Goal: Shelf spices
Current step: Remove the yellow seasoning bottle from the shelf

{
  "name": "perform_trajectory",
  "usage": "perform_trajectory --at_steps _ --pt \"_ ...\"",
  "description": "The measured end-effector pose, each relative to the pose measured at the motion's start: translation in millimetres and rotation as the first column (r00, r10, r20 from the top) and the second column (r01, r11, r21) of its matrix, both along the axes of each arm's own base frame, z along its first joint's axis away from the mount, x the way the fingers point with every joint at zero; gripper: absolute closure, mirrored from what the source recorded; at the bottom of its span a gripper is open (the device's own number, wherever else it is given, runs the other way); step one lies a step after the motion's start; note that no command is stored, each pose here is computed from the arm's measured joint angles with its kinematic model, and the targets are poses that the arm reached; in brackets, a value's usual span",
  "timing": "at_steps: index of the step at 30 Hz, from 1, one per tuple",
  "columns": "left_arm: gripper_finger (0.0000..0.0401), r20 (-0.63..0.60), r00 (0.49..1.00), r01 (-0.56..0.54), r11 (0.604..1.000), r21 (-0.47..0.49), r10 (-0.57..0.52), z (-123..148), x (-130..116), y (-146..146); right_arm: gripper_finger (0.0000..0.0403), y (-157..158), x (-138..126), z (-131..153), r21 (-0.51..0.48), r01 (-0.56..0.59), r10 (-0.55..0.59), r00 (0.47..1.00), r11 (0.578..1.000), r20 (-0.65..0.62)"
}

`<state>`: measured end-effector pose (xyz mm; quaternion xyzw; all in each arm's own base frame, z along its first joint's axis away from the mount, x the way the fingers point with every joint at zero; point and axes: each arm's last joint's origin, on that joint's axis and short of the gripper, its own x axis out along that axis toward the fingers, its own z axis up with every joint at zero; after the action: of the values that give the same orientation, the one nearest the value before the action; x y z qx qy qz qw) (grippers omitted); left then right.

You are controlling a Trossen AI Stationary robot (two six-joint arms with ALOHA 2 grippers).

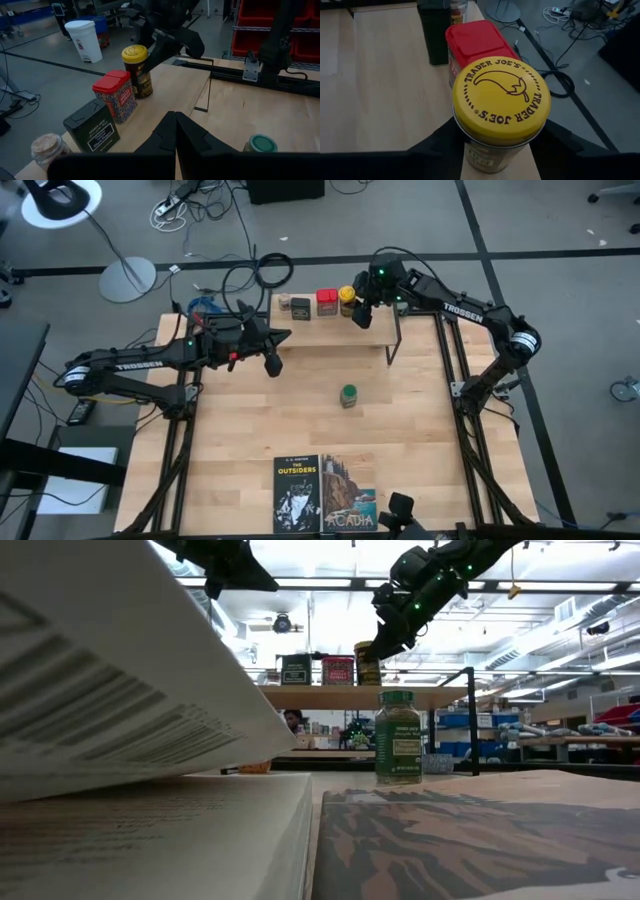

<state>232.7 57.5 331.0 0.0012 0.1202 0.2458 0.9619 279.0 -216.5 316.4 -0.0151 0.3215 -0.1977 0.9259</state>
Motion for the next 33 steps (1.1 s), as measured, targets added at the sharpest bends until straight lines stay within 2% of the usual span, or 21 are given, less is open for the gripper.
perform_trajectory --at_steps 4,12,22,27,33 --pt "0.0395 0.001 1.0 0.0 1.0 0.0 0.0 0 0 0 0.022 6 1 2 0.013 -0.006 0.006 1.0 1.0 0.0" --pt "0.0395 0.001 1.0 0.0 1.0 0.0 0.0 0 0 0 0.022 32 -8 26 -0.027 0.01 -0.01 1.0 1.0 0.01" --pt "0.0395 0.034 0.998 -0.046 0.999 0.018 0.045 4 0 1 0.022 84 -35 71 -0.018 -0.024 0.026 0.99 1.0 0.14" --pt "0.0395 0.075 0.996 -0.047 0.998 0.045 0.043 12 -7 0 0.022 109 -43 84 -0.018 -0.083 0.085 0.98 0.996 0.182" --pt "0.0395 0.135 0.989 -0.065 0.996 0.063 0.056 27 -26 -3 0.022 136 -44 86 -0.022 -0.119 0.121 0.98 0.993 0.157"
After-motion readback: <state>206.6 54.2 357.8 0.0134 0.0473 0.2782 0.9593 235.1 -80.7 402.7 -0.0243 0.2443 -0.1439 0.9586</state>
